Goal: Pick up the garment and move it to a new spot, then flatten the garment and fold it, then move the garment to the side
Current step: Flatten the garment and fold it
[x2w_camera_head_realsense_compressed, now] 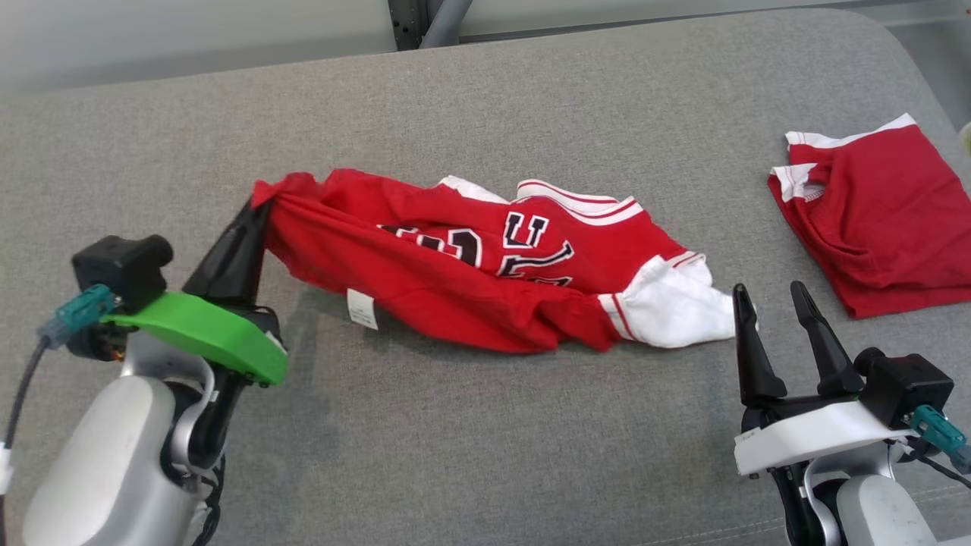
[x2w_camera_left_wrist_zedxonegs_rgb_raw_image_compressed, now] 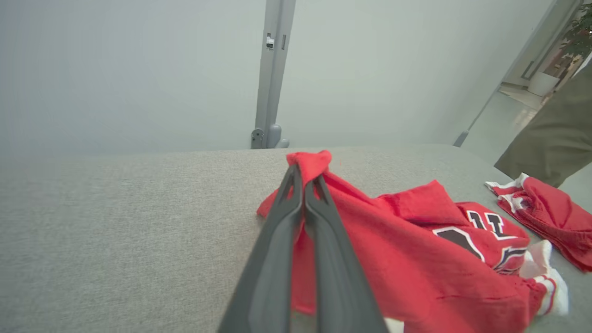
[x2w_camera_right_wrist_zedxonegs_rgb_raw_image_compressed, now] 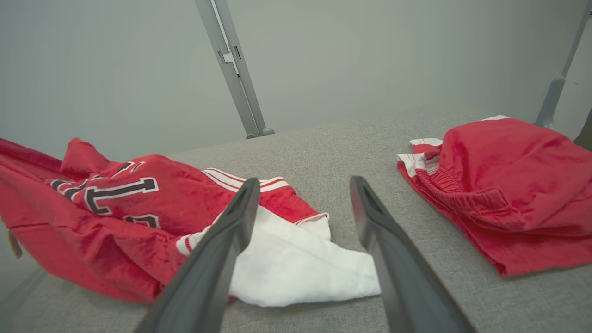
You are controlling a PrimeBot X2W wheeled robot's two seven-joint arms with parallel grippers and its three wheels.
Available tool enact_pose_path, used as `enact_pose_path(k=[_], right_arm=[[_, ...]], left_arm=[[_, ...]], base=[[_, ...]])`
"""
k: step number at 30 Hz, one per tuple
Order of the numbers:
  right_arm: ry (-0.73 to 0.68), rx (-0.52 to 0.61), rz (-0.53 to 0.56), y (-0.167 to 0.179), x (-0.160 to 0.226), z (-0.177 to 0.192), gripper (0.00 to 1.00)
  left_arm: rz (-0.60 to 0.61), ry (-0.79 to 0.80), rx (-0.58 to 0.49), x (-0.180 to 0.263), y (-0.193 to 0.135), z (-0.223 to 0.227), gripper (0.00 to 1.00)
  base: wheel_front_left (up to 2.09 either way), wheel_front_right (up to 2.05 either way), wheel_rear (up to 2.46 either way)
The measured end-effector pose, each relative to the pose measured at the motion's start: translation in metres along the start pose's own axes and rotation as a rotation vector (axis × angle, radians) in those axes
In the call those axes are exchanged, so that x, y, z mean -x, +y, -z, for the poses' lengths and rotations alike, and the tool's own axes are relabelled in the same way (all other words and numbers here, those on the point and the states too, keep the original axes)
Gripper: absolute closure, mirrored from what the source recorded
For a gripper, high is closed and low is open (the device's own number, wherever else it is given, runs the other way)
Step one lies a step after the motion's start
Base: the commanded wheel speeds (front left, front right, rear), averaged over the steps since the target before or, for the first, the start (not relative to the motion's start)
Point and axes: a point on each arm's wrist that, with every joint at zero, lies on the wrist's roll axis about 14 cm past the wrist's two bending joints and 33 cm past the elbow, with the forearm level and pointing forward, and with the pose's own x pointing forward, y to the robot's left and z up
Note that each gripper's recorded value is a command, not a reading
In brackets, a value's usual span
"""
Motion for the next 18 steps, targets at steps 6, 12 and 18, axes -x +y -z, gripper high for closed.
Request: enact_pose_path(k=[6,12,18], right_arm=[[0.01,-0.01,-0.006,0.002,-0.003,0.004,0.0],[0.02,-0.017,0.0,0.0,-0.005,0.008,0.0],[0.02,-0.019,0.006,-0.002,-0.009,0.009,0.0]], left_arm=[[-0.18,-0.01,0.015,0.024,0.043,-0.014,1.0],[-0.357,0.06,0.068,0.063,0.073,0.007,1.0],[-0.305,0.028,0.057,0.054,0.058,-0.001,1.0]], base=[[0.0,0.0,0.0],[0.0,0.0,0.0],[0.0,0.0,0.0]])
